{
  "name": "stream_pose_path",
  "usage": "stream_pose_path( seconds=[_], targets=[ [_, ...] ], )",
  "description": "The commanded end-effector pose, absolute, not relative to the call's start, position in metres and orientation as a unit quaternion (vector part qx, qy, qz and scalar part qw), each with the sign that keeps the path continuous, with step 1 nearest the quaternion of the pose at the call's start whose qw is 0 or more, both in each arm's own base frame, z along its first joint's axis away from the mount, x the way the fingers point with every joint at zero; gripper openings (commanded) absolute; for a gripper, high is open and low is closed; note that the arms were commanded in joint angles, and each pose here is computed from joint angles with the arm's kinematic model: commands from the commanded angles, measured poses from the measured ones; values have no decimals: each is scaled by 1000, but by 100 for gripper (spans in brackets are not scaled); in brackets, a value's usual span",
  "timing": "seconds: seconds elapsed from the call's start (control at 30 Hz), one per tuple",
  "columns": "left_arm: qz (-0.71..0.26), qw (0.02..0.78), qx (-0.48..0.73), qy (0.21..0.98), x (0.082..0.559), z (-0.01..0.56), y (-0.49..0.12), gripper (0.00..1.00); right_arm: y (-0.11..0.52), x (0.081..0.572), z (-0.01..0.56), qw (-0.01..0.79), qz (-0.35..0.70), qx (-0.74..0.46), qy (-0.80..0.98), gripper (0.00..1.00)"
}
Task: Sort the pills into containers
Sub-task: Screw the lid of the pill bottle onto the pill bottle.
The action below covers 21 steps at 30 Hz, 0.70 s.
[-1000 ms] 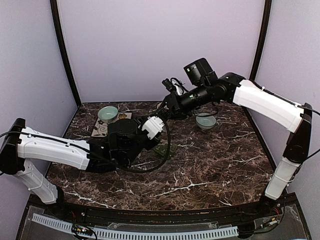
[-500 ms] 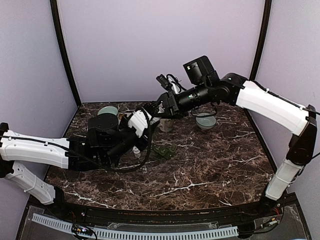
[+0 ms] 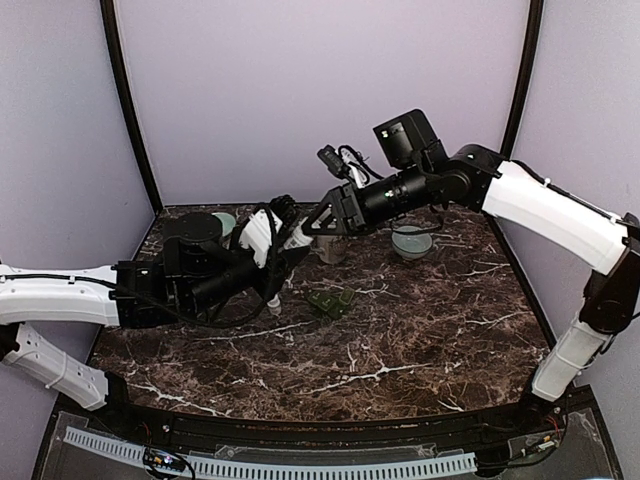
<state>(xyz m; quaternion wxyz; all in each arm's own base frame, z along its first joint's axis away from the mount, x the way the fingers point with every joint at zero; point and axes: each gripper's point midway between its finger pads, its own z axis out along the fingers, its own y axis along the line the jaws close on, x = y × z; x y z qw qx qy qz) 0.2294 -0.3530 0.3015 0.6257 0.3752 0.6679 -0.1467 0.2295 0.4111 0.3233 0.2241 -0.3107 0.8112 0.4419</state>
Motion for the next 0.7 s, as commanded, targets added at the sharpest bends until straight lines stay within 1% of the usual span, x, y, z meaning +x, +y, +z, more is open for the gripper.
stream_pose_path(
  seconds=[0.0, 0.2, 0.27, 0.6, 0.67],
  targets=[
    [-186, 623, 354, 672, 226, 326, -345, 9, 398, 240, 332, 262, 429, -307, 808, 54],
    [-219, 600, 365, 678, 222, 323, -347, 9, 397, 236, 329, 259, 427, -325, 803, 55],
    [-234, 585, 373, 681, 221, 321, -348, 9, 390, 231, 342, 275, 430, -337, 791, 55],
    [-301, 529, 383, 695, 218, 318, -346, 9, 380, 210, 352, 287, 432, -398, 757, 56],
    [-329, 512, 386, 694, 216, 320, -346, 9, 378, 205, 353, 289, 433, -413, 747, 56]
  ],
)
